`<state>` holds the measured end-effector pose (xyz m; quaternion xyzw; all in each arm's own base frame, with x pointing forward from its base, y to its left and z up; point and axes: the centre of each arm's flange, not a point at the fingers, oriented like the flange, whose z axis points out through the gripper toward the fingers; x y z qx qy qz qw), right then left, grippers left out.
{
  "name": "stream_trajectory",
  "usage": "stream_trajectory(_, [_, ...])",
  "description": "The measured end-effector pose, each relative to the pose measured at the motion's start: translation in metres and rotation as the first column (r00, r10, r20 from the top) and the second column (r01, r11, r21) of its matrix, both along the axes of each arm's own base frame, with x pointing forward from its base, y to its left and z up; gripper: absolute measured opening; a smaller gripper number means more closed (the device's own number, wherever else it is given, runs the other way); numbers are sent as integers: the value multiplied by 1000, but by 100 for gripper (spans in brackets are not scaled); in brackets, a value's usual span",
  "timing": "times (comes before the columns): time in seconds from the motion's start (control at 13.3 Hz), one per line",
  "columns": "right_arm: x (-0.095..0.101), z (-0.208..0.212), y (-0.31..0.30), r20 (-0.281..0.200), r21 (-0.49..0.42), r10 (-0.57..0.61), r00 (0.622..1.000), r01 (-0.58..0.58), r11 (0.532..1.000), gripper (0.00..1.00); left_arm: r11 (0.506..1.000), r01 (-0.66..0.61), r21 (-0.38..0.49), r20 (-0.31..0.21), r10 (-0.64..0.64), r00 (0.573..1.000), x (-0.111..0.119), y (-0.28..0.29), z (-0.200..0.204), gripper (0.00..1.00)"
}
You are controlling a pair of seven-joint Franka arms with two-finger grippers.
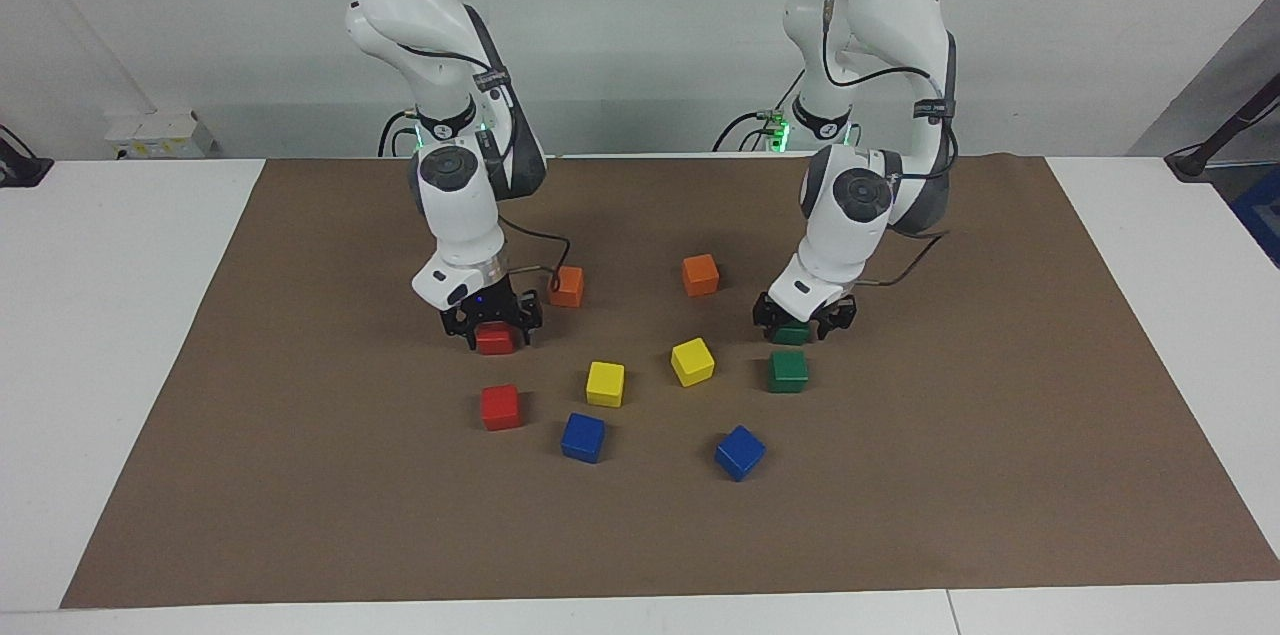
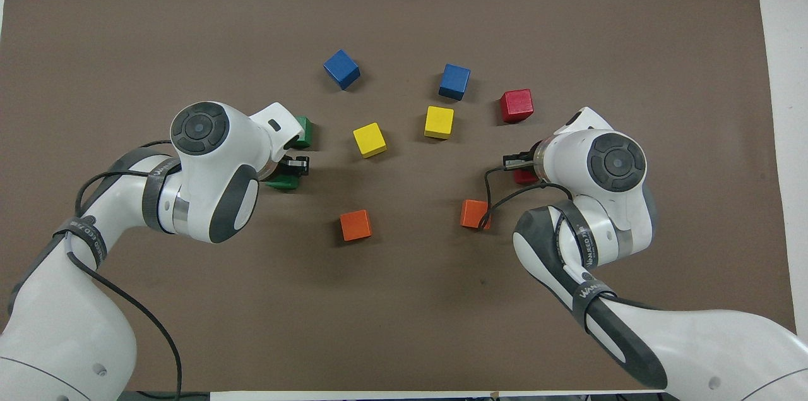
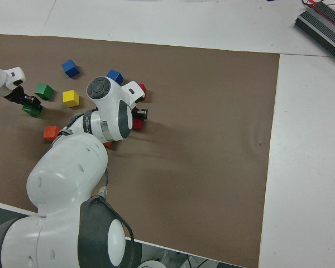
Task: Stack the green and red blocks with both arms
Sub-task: 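Carry the green and red blocks outward to the table edges with both grippers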
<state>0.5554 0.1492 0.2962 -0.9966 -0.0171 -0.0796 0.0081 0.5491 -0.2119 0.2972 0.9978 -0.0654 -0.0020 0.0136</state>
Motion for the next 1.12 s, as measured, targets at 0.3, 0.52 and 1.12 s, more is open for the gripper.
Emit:
stream_trajectory(0.3, [41, 74, -42, -57, -33, -6, 998, 4, 999, 55, 1000, -21, -4, 20, 21, 1000, 8, 10, 10, 55])
stream_trajectory(0.52, [64, 138, -147, -52, -60, 48, 998, -51, 997, 55, 999, -53, -5, 42, 53, 998, 31, 71, 48, 55])
stream_trajectory(1.12, [43, 101, -261, -37, -83, 78, 996, -81, 993, 55, 998, 59, 18, 44, -60, 997, 26, 317, 59, 55])
